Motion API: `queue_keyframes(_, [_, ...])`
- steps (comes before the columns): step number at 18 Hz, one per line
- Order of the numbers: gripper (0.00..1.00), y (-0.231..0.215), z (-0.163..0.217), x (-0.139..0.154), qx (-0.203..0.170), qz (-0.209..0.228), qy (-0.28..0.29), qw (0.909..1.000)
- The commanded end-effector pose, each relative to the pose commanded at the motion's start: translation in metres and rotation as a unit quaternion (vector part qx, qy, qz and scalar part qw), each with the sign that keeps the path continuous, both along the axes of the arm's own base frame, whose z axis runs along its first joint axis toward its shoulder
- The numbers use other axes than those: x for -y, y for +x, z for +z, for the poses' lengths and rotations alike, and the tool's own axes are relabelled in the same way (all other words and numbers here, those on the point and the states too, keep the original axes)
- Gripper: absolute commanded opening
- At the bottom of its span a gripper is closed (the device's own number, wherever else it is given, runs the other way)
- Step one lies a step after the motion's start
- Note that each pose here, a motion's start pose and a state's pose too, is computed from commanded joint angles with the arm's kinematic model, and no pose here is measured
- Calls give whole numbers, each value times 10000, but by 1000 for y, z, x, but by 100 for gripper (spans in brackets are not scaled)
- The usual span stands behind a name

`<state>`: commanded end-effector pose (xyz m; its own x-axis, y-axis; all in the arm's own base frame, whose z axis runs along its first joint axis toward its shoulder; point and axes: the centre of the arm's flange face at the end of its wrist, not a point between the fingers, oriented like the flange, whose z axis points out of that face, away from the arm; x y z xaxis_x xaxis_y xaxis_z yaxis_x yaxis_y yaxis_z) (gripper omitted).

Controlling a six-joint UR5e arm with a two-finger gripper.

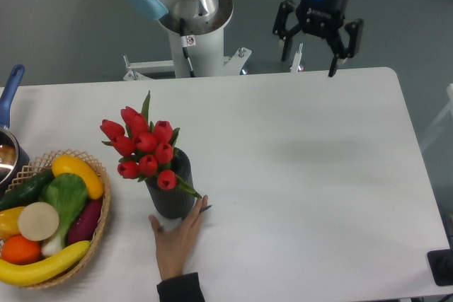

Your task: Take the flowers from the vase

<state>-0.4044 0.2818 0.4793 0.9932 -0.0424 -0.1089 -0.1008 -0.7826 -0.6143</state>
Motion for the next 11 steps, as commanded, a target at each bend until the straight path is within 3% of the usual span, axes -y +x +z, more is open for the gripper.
queue_keyframes(11, [100, 2, -1, -5, -1, -73, 213, 9997])
